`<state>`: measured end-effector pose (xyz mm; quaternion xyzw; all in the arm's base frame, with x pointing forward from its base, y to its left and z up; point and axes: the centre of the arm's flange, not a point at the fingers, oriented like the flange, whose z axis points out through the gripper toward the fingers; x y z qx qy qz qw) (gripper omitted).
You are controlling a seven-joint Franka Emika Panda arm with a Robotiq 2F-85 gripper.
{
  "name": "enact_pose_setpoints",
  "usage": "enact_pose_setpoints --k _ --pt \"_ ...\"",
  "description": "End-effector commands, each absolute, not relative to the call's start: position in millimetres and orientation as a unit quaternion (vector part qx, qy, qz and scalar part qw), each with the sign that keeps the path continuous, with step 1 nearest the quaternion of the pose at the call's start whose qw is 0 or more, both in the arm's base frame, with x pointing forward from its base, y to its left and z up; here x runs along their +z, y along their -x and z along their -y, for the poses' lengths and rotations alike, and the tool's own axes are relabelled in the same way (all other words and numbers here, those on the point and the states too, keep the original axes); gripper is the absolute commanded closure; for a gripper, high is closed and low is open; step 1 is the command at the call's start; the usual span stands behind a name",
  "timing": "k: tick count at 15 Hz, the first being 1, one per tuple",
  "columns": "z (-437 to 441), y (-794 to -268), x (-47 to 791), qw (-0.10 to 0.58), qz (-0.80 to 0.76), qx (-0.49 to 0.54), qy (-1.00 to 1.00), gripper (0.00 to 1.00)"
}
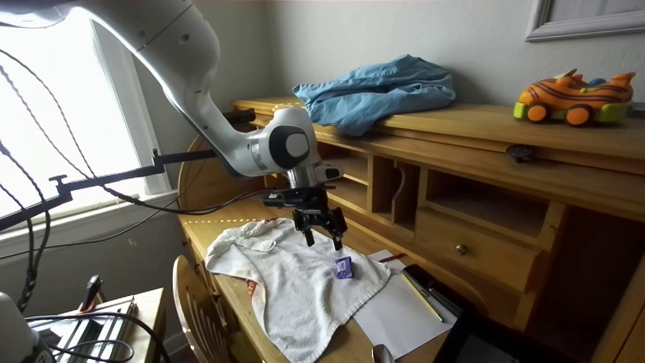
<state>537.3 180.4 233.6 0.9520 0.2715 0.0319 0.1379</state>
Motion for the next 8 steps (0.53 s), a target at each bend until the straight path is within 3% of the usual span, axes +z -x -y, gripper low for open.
enact_pose_setpoints --k 1,7,8 --pt "-183.1 -563.3 203.8 0.147 -0.309 0.058 -0.938 0.00" --pt "-185.4 -580.7 171.5 0.145 -0.342 0.076 -0.925 0.00" --pt "-186.1 -582.1 167.3 0.144 -0.345 0.077 -0.924 0.25"
